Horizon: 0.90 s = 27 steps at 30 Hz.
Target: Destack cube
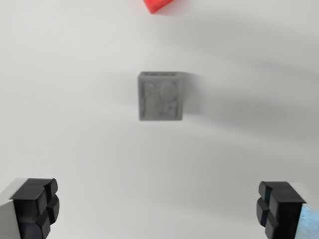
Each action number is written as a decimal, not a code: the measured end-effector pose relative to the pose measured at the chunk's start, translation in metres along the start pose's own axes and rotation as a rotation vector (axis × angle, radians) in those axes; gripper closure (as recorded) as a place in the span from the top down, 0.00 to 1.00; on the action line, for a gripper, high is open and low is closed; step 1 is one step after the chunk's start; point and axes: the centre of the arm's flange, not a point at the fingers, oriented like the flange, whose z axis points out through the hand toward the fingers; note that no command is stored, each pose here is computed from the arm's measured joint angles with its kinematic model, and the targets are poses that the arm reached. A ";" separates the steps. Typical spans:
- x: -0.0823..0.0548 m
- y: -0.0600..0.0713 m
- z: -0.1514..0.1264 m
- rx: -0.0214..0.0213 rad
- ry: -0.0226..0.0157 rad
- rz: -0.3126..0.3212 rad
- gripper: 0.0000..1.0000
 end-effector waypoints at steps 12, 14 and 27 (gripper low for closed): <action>0.000 0.000 -0.036 -0.0007 -0.0002 0.000 1.00; 0.001 0.000 -0.041 -0.0010 -0.0005 0.000 1.00; 0.001 -0.001 -0.059 -0.0007 0.0001 0.000 1.00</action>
